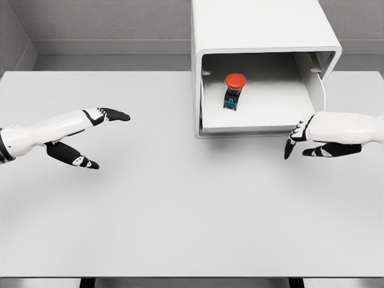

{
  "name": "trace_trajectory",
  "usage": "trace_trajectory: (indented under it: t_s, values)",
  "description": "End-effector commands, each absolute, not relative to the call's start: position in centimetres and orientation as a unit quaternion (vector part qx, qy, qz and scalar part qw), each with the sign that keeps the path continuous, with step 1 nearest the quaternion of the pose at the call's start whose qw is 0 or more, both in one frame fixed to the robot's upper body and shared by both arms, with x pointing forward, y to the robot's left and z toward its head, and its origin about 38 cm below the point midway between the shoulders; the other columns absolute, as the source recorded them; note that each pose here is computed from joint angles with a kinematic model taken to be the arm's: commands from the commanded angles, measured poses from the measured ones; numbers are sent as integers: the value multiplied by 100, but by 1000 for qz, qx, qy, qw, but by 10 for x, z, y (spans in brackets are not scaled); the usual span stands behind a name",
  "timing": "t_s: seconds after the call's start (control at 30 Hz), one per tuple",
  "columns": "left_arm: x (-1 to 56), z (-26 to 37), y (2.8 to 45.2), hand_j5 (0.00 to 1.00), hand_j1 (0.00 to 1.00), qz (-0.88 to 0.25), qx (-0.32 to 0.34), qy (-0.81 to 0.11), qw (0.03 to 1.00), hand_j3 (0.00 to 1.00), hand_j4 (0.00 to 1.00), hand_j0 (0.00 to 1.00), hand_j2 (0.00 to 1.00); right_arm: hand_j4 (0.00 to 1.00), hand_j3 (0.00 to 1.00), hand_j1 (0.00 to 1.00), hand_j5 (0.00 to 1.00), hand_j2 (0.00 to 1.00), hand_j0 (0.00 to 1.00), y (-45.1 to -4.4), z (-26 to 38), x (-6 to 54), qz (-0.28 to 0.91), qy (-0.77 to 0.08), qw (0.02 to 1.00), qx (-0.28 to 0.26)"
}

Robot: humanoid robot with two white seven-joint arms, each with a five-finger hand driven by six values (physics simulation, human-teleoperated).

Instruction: Slide open multi-storey tabletop storage cabinets and put open load switch and slide close multi-storey tabletop storage cabinets

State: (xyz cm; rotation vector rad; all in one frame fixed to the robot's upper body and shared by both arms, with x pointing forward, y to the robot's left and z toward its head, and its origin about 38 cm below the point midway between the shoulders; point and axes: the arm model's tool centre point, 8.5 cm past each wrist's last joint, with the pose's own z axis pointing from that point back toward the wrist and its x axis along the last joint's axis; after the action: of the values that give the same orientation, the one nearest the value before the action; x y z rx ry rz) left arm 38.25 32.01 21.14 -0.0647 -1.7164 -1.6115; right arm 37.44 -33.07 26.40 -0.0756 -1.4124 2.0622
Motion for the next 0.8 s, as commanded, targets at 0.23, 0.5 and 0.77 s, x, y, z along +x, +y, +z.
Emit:
trace_trajectory:
  t_s: [0.23,0.5,0.77]
  values:
    - [383,212,320,100,100,-629,-27,-675,384,100,100,100,100,56,56,56,56,56,56,-325,265,379,778,-544,313,-26]
    - [383,212,321,100,100,-630,-26,-674,385,100,100,100,100,56,56,56,56,56,56,-320,263,384,777,-547,312,-23]
    - [383,212,321,100,100,-629,-27,-675,385,100,100,100,100,56,56,56,56,56,56,-320,264,391,775,-549,313,-27]
